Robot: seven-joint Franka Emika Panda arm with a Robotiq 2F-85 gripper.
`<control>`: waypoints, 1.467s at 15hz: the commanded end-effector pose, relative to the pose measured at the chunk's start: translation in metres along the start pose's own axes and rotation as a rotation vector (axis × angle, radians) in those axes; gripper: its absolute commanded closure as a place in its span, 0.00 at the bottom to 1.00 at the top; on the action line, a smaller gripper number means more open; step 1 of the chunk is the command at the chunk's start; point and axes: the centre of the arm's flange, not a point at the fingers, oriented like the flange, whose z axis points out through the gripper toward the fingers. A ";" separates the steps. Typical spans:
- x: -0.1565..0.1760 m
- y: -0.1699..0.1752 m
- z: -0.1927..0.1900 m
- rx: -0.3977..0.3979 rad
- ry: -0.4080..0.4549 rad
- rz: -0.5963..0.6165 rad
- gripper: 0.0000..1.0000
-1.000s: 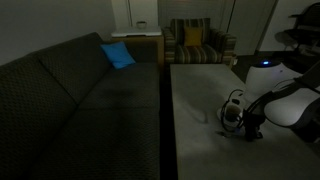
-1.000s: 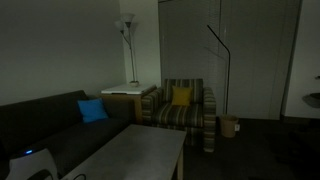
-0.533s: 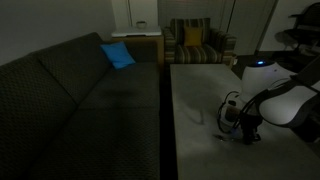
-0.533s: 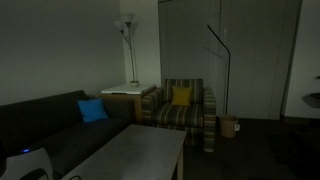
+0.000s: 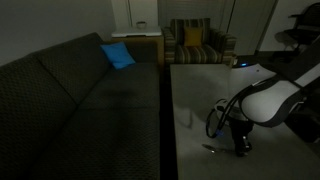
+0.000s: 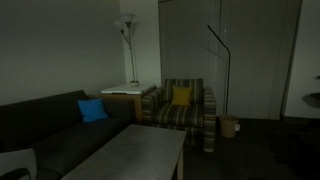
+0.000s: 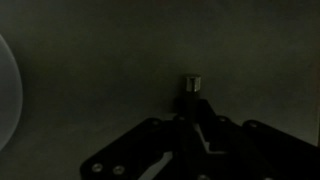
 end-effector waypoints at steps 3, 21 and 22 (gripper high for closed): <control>0.038 0.037 0.033 0.062 0.127 0.191 0.96; 0.006 0.028 -0.027 0.046 0.297 0.363 0.96; 0.009 0.029 -0.025 0.055 0.302 0.387 0.96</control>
